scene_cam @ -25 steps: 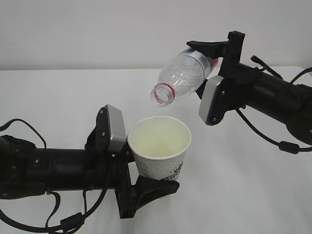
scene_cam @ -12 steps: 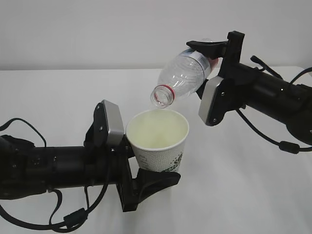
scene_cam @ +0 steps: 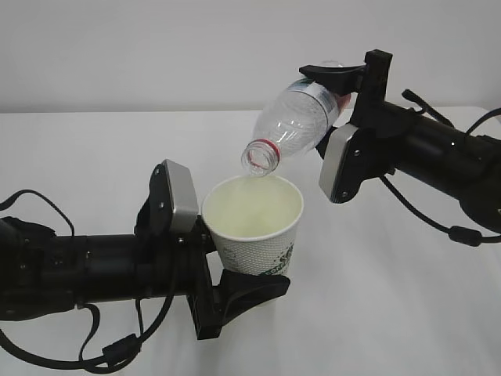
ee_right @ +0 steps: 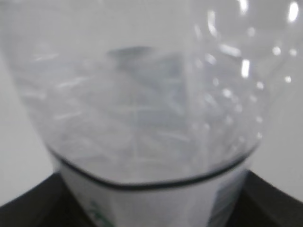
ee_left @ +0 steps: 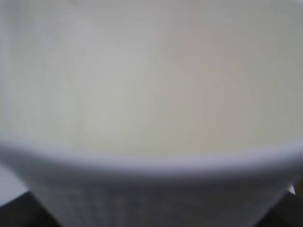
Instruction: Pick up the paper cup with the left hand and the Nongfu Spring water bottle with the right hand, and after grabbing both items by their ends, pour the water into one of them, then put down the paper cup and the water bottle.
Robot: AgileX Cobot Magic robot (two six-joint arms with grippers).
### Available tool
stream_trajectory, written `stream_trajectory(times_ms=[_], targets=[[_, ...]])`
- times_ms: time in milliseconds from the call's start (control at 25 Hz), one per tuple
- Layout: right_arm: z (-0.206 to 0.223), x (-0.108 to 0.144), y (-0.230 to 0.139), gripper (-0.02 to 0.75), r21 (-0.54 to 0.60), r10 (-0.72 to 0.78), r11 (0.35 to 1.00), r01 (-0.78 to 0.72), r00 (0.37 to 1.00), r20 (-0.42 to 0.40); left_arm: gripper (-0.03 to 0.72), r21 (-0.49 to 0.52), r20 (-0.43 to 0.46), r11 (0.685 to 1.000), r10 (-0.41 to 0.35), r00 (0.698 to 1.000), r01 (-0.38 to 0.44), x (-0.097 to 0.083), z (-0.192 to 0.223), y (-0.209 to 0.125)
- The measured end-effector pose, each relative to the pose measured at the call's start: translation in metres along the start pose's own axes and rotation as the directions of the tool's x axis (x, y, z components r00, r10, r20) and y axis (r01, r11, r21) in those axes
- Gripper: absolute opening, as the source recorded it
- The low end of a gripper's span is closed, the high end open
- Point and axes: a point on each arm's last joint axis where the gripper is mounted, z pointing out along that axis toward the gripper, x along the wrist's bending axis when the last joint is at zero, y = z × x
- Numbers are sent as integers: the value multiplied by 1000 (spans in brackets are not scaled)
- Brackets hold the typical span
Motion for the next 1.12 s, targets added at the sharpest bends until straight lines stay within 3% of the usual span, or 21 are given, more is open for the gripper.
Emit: stream_trajectory(times_ms=[1120], targets=[[0, 0, 0, 531, 0, -24, 1000, 24, 1000, 2, 566, -1, 0, 1000, 2, 1000, -2, 0, 0, 0]])
